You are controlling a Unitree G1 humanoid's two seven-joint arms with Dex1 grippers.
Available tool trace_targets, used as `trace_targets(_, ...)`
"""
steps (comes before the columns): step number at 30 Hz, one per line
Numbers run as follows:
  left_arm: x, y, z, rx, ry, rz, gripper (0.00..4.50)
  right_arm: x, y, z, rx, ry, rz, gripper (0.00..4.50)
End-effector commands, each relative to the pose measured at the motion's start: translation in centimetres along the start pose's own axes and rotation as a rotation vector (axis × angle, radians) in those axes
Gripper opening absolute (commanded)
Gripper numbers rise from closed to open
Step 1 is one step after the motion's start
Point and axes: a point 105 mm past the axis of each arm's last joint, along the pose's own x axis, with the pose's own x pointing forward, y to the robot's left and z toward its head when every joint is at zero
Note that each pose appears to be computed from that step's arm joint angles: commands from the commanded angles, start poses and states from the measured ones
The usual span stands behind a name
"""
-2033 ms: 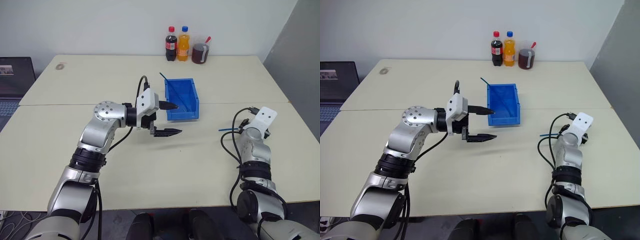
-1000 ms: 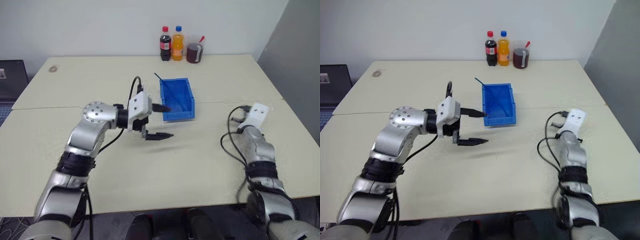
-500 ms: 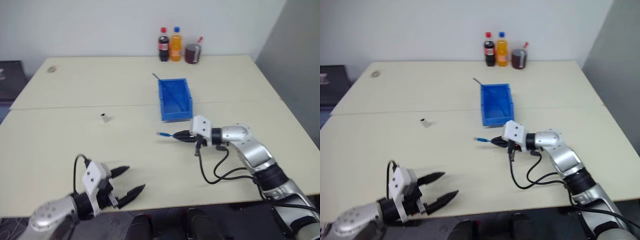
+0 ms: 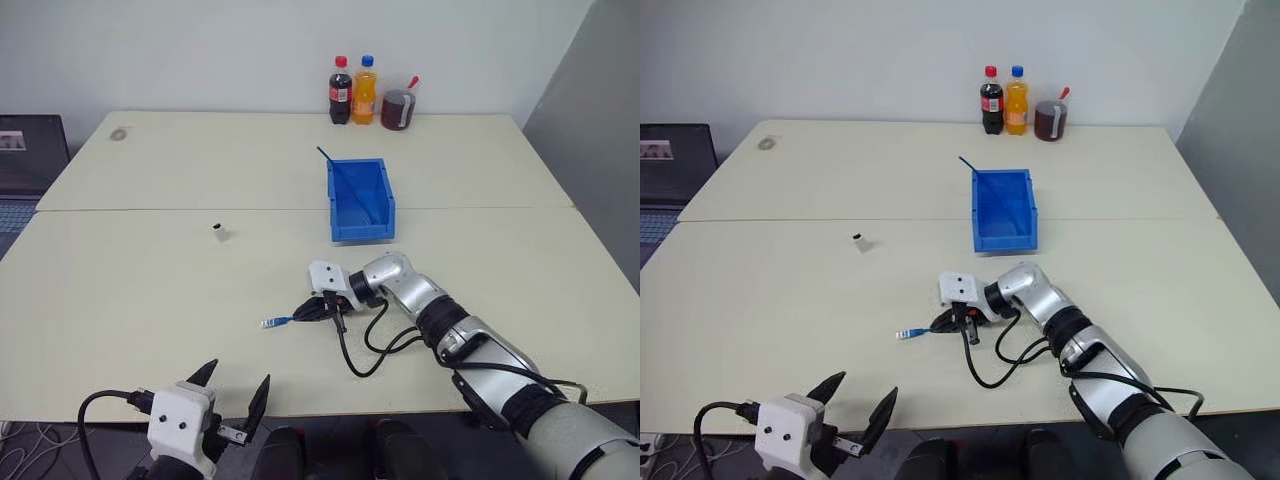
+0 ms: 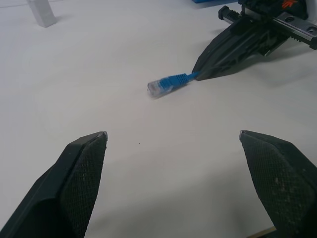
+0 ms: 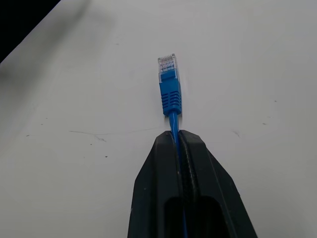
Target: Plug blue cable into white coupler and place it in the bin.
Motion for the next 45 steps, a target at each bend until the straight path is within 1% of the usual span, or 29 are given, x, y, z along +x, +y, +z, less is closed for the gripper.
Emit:
trace_targets(1,0.1,0.0,0.6,0.02,-0.031,-0.002,4.5,0.1,0.3,-0.6,0.022,0.011,0.018,0.85)
trace_targets(3,0.4,0.0,0.8,0.027,-0.043,-0.019,4.5,0.0,0.2,-0.7,0.026,0.009,0.01,1.41)
trace_targets(4,0.6,0.0,1.1,0.029,-0.049,-0.03,4.5,-0.1,0.2,-0.8,0.026,0.008,0.004,1.54)
trace_targets(5,0.8,0.0,1.3,0.031,-0.054,-0.039,4.5,-0.2,0.1,-0.8,0.026,0.006,0.001,1.85)
trace_targets(9,1.7,0.0,2.1,0.045,-0.069,-0.075,4.5,-1.0,-0.3,-0.1,0.028,-0.026,-0.024,2.77)
trace_targets(13,2.4,0.1,3.1,0.057,-0.082,-0.099,4.5,-1.4,-0.7,0.2,0.02,-0.042,-0.066,3.82)
trace_targets(19,2.8,0.2,3.9,0.053,-0.084,-0.118,4.5,-2.0,-1.0,-0.2,0.039,-0.053,-0.134,3.82)
trace_targets(22,2.9,0.3,3.8,0.053,-0.079,-0.124,4.5,-2.6,-1.4,1.2,0.14,-0.143,-0.13,3.82)
trace_targets(25,3.0,0.0,3.8,0.05,-0.075,-0.142,4.5,-3.1,-1.8,3.2,0.283,-0.254,-0.109,3.82)
trace_targets(26,2.9,-0.1,3.7,0.042,-0.07,-0.141,4.5,-3.2,-2.0,3.4,0.297,-0.261,-0.121,3.82)
trace_targets(28,2.6,0.0,3.5,0.026,-0.058,-0.128,4.5,-3.2,-2.1,3.3,0.287,-0.242,-0.138,3.82)
trace_targets(31,1.9,0.6,2.6,0.013,-0.024,-0.081,4.5,-2.9,-1.5,1.9,0.239,-0.178,-0.14,3.82)
trace_targets(34,1.5,1.1,2.1,0.015,-0.009,-0.062,4.5,-2.6,-1.0,1.5,0.222,-0.163,-0.124,3.82)
trace_targets(40,1.5,3.1,1.9,0.139,0.002,-0.085,4.5,-2.4,-0.2,1.3,0.16,-0.139,-0.081,3.82)
trace_targets(45,1.7,4.5,1.2,0.2,0.018,-0.13,4.5,-2.1,-0.3,0.8,0.155,-0.117,-0.103,3.82)
